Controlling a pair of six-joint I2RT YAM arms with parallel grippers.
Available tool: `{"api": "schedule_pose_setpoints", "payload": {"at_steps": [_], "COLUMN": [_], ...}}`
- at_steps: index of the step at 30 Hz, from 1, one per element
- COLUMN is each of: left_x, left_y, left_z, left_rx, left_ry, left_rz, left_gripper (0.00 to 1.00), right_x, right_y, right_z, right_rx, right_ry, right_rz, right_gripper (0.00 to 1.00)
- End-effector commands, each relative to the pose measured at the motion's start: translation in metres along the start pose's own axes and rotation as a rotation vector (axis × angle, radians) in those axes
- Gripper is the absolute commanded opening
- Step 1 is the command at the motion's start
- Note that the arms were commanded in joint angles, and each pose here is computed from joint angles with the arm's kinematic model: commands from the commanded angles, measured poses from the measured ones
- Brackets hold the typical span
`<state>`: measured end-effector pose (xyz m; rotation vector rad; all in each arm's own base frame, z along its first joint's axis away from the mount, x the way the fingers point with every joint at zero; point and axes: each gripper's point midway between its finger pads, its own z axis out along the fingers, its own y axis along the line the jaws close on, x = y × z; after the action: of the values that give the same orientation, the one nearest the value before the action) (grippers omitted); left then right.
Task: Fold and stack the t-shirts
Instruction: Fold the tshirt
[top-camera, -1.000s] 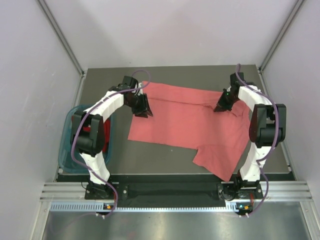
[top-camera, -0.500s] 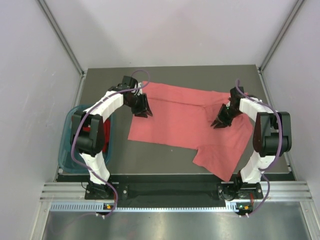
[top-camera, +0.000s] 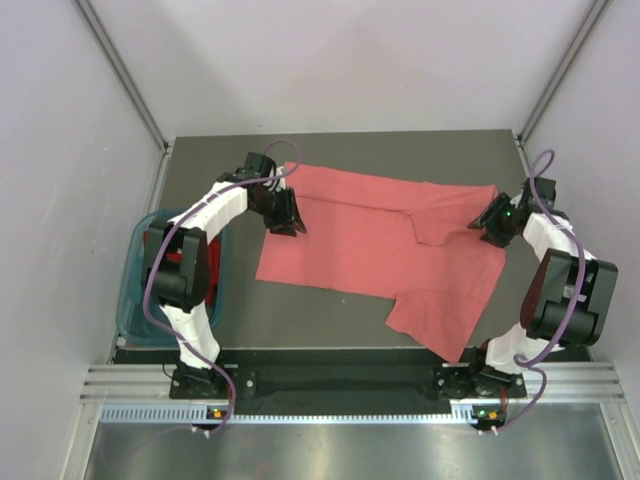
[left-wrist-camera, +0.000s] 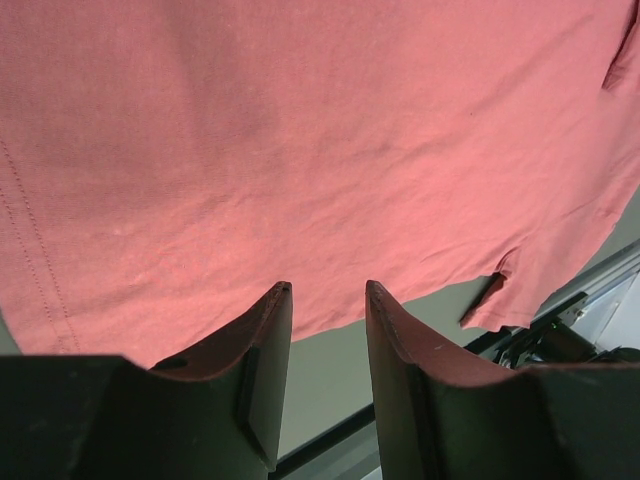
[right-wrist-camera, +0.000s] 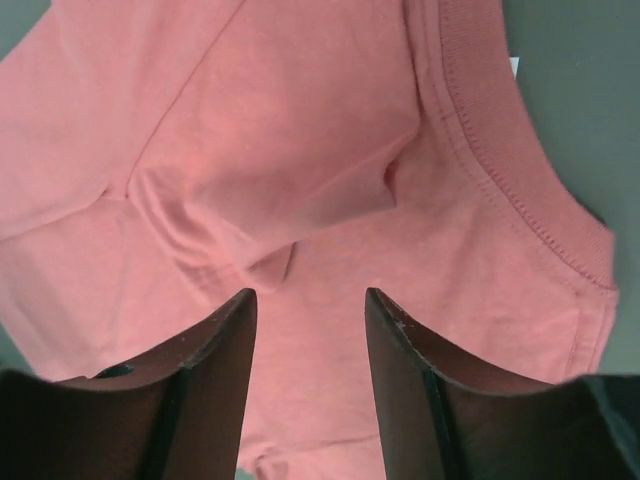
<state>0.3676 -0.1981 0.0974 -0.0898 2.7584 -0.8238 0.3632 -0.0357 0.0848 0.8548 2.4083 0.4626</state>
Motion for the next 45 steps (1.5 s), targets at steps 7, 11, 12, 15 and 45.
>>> {"api": "schedule_pose_setpoints", "payload": {"at_steps": [7,11,12,15,45], "left_x": [-0.004,-0.002,-0.001,-0.001,0.001], "left_y": [-0.007,-0.007,-0.008,-0.009,-0.009], "left_z": [-0.004,-0.003,-0.002,-0.002,-0.002], "left_rx": [0.043,0.049,0.054,0.059,0.068], "left_ry": [-0.017,-0.009,-0.004,-0.003,0.001], "left_rz": [0.026,0.024,0.021,0.022,0.016], "left_gripper": [0.4,0.4,0.4,0.4,0.41], "right_x": [-0.038,-0.041,-0.039,-0.04,-0.027], "right_y": [-0.016,-0.014,-0.012,-0.01,-0.038], "right_z": [0.018,0.023,0.025,0.025,0.018], "right_rx": [-0.077,-0.13,-0.147,-0.159,-0.044], "right_ry": [-0.179,-0.215,-0.206,-0.219,-0.193], "right_rz": [-0.062,-0.076,-0.076,-0.067,-0.105], "right_gripper": [0.57,0.56,0.55,0.52,0.07]}}
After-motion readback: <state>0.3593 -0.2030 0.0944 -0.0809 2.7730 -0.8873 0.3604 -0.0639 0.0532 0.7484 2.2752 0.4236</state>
